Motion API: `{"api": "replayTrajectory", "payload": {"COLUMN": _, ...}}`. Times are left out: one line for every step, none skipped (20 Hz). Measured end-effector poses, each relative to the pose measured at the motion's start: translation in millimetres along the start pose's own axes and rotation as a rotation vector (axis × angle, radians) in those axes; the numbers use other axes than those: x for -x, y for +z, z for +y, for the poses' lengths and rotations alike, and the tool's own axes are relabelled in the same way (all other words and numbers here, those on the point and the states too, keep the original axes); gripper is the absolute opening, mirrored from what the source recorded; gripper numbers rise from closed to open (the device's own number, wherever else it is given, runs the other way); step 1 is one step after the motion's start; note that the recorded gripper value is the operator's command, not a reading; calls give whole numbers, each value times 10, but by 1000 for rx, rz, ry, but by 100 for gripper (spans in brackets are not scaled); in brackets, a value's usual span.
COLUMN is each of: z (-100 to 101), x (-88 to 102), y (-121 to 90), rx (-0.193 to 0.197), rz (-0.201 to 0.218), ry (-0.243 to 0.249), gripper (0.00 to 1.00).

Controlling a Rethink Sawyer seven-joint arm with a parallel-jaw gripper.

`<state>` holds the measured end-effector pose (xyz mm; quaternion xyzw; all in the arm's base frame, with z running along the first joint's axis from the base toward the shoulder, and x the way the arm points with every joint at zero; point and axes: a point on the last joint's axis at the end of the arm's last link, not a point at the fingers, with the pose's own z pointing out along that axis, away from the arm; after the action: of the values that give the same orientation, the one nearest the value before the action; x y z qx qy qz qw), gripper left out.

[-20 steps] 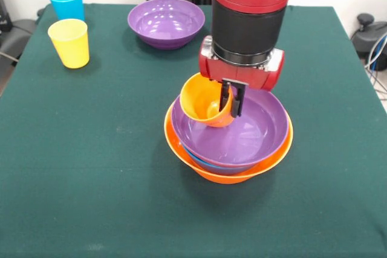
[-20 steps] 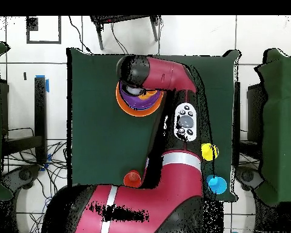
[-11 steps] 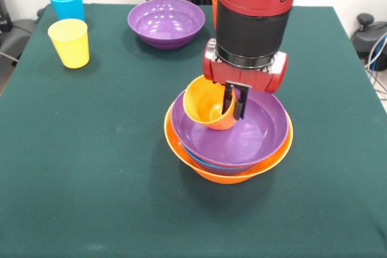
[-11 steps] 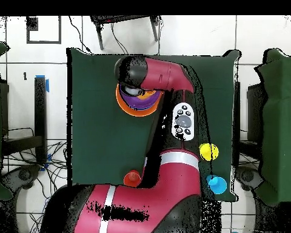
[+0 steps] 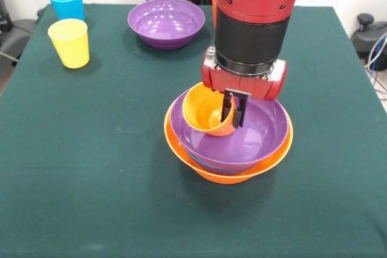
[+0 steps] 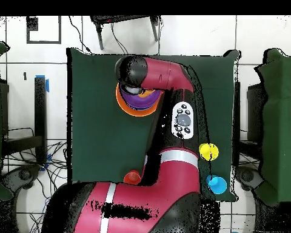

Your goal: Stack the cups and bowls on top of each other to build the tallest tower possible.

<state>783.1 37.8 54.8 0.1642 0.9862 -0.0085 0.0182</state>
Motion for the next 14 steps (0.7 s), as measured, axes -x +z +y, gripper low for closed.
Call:
{"api": "replayTrajectory", "payload": {"z": -1, "x": 0, "y": 0, "rx": 0, "rz": 0, "ry": 0, "gripper": 0}}
{"api": "replayTrajectory", "payload": {"z": 0, "x": 4, "y": -1, "rx": -1, "rz": -1, "ry": -1, "gripper": 0}}
{"api": "replayTrajectory", "payload": {"z": 0, "x": 6, "y": -1, "rx": -1, "rz": -2, "ry": -1, "gripper": 0}}
{"api": "replayTrajectory", "payload": {"z": 0, "x": 9, "y": -1, "rx": -1, "rz": -2, "ry": -1, "gripper": 0}}
{"api": "replayTrajectory", "payload": {"z": 1, "x": 13, "y": -1, "rx": -1, "rz": -3, "ry": -1, "gripper": 0}}
{"api": "replayTrajectory", "payload": {"z": 2, "x": 16, "y": -1, "rx": -1, "rz": -4, "ry": -1, "gripper": 0}}
{"api": "replayTrajectory", "payload": {"z": 2, "x": 18, "y": -2, "rx": 0, "rz": -4, "ry": -1, "gripper": 0}}
{"api": "replayTrajectory", "payload": {"z": 2, "x": 18, "y": -2, "rx": -1, "rz": -4, "ry": -1, "gripper": 0}}
{"api": "replayTrajectory", "payload": {"z": 2, "x": 19, "y": -1, "rx": -1, "rz": -5, "ry": -2, "gripper": 0}}
{"api": "replayTrajectory", "payload": {"z": 2, "x": 19, "y": -2, "rx": -1, "rz": -5, "ry": -2, "gripper": 0}}
{"api": "replayTrajectory", "payload": {"z": 2, "x": 20, "y": -2, "rx": -1, "rz": -5, "ry": -2, "gripper": 0}}
{"api": "replayTrajectory", "payload": {"z": 2, "x": 25, "y": -3, "rx": -1, "rz": -6, "ry": -3, "gripper": 0}}
{"api": "replayTrajectory", "payload": {"z": 2, "x": 27, "y": -3, "rx": -2, "rz": -7, "ry": -3, "gripper": 0}}
{"api": "replayTrajectory", "payload": {"z": 2, "x": 28, "y": -2, "rx": -2, "rz": -7, "ry": -3, "gripper": 0}}
